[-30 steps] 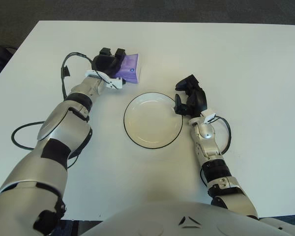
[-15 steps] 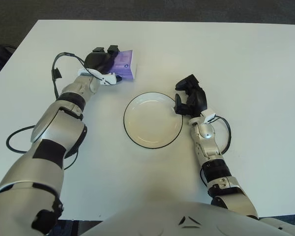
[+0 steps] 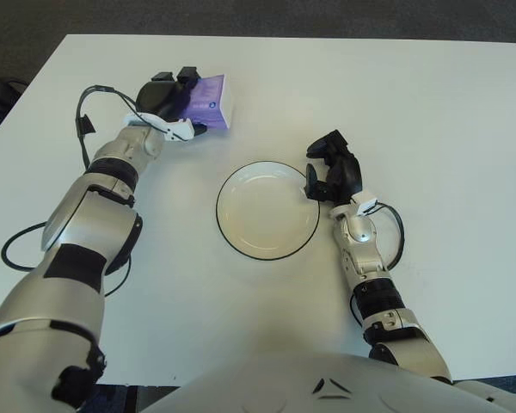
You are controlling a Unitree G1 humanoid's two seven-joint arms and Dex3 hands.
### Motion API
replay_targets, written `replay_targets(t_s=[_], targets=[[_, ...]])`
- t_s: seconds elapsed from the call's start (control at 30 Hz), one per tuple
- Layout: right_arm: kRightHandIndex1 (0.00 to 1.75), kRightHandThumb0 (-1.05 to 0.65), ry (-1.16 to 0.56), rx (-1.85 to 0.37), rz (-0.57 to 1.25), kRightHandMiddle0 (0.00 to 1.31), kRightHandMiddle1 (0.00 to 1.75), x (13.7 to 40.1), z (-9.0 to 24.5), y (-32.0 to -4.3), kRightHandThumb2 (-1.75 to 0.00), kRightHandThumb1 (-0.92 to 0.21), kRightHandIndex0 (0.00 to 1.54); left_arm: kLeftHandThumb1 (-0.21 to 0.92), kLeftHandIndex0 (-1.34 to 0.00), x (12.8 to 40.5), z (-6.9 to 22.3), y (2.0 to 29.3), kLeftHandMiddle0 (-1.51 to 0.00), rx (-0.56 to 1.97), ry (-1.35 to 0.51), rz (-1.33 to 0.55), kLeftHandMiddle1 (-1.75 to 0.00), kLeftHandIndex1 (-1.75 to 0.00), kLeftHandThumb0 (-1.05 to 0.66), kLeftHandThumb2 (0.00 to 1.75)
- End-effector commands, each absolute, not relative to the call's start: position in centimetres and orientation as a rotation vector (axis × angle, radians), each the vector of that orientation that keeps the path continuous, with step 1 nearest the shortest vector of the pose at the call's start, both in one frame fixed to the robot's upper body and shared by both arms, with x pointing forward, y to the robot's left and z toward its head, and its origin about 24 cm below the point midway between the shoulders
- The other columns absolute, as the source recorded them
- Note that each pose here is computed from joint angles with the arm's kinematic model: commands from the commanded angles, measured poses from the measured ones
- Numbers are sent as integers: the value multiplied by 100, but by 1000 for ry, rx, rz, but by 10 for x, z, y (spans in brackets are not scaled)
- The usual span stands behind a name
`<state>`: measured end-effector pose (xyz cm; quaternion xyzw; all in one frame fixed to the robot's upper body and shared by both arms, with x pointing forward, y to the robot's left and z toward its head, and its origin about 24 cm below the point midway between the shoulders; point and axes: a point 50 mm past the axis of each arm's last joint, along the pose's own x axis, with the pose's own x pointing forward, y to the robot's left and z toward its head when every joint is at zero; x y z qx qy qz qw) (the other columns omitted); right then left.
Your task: Put the tissue paper into the plate.
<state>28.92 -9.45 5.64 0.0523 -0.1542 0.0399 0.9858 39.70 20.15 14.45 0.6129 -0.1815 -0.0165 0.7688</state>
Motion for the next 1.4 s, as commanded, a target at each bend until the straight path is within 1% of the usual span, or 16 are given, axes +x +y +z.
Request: replay_targets(t_s=[0.0,0.17,0.4,0.7,0.9,1.1,1.37], targets=[[170,-1,-64,108,35,40,158,265,0,-100,-116,-41,60,37,-56,399,162,203,-109,1317,-455,-10,-175,-175,-45,124],[170,-1,-66,104,28,41,158,266,1,-100,-117,-40,60,37,-57,398,169,201,-109,1295,-499,-20,-175,-175,-45,125],[171,-1,-65,110,31,41,158,266,1,-100,-117,-39,60,36,-57,396,176,187,-109,1260,-599,-75,-175,-175,-46,126],[171,-1,-65,103,23,41,159,266,0,-101,-118,-39,60,34,-59,391,183,175,-110,1227,-692,-156,-175,-175,-46,128],[172,-1,-58,99,20,42,158,267,-1,-101,-119,-38,61,34,-59,384,189,164,-110,1185,-778,-225,-175,-175,-46,128],[171,-1,-56,104,19,41,159,268,-2,-101,-119,-38,61,33,-60,371,194,152,-111,1113,-897,-304,-175,-175,-47,129],[173,-1,-41,118,17,42,157,268,-4,-101,-119,-38,60,32,-61,353,193,144,-113,1056,-969,-452,-175,-175,-47,131]])
